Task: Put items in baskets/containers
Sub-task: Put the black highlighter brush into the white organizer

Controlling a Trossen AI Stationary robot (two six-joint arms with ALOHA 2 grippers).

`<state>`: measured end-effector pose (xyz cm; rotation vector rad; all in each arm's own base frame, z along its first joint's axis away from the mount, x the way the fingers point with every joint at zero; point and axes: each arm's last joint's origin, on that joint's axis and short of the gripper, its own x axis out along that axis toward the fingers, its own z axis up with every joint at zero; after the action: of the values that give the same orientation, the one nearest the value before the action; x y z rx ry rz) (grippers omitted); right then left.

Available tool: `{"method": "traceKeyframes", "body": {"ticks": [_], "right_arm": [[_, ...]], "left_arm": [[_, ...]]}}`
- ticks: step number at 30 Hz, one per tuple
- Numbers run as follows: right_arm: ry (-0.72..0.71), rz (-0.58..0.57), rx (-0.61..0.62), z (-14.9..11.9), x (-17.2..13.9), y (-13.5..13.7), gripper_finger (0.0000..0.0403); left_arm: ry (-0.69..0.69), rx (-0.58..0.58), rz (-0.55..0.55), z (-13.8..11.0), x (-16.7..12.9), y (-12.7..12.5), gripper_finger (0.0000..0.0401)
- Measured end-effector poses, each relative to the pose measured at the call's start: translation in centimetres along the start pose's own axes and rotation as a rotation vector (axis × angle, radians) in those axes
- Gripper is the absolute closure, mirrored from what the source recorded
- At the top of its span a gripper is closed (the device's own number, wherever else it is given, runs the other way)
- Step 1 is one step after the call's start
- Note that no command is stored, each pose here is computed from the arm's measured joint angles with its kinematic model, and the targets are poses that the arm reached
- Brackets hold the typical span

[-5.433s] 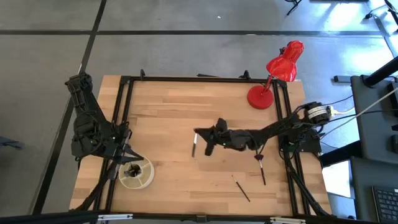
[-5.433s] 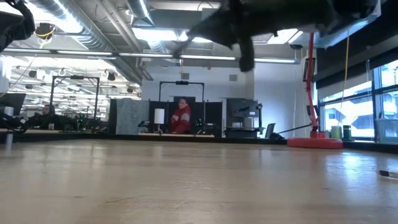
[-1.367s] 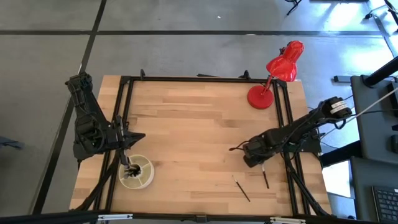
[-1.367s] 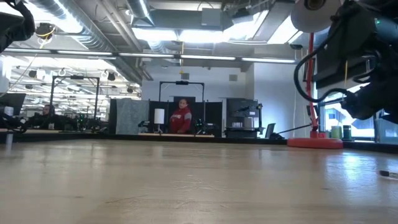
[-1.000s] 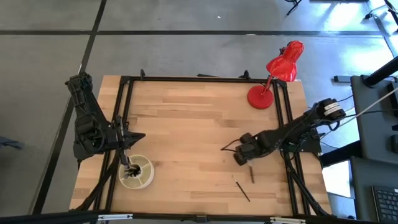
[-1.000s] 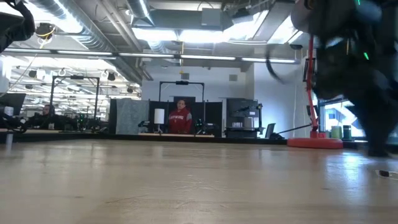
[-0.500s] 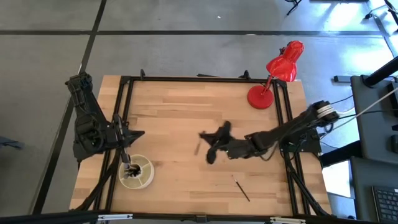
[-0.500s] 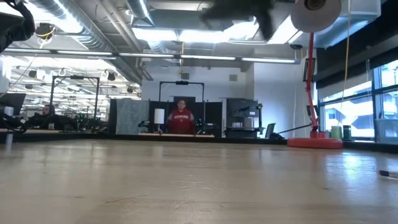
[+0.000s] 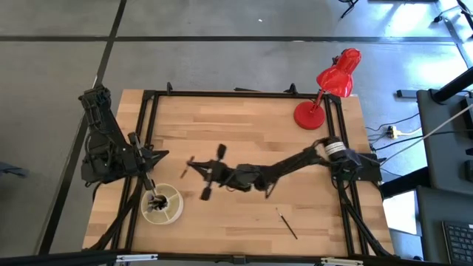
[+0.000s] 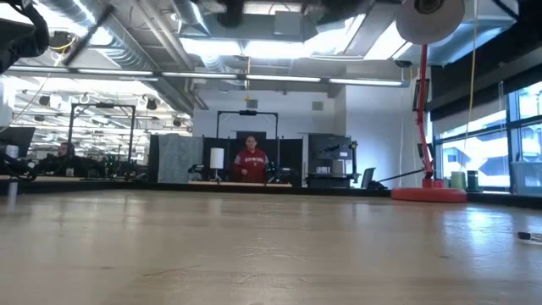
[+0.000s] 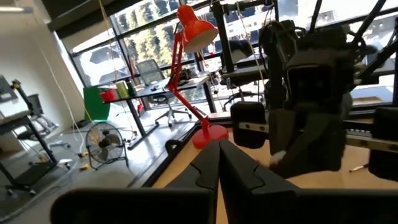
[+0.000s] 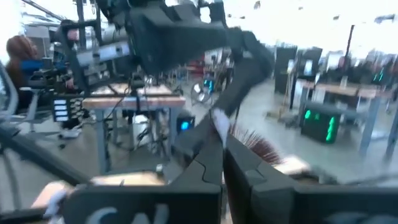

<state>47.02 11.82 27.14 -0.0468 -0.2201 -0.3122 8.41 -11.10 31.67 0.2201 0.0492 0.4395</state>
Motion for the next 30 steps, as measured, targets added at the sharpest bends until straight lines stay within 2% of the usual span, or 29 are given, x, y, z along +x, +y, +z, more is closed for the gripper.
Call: {"method": "traceKeyframes", "body": {"ticks": [4, 9, 12, 22, 26, 30], "right_arm": [[-0.035, 0.005, -0.047, 0.1, 2.7, 1.0, 0.0399], [0.002, 0.201, -0.001, -0.9, 5.1, 2.0, 0.0399], [0.028, 0.249, 0.015, -1.9, 6.0, 2.6, 0.0399], [0.059, 0.310, 0.013, -4.5, 6.7, 3.6, 0.0392], [0.077, 0.428, 0.076, -4.7, 6.9, 3.3, 0.0363], [0.070, 0.441, 0.132, -4.6, 7.2, 2.8, 0.0361]], "left_arm": [[0.000, 0.018, 0.000, 0.1, 0.0, 0.0, 0.0399], [0.000, 0.033, -0.001, 0.1, 0.0, 0.0, 0.0395], [-0.001, 0.031, -0.003, 0.3, 0.0, 0.0, 0.0394], [-0.008, 0.014, -0.034, 0.8, -0.5, 0.1, 0.0396], [-0.008, 0.013, -0.033, 0.8, -0.4, 0.1, 0.0394], [-0.008, 0.000, -0.034, 0.8, -0.5, 0.1, 0.0396]]}}
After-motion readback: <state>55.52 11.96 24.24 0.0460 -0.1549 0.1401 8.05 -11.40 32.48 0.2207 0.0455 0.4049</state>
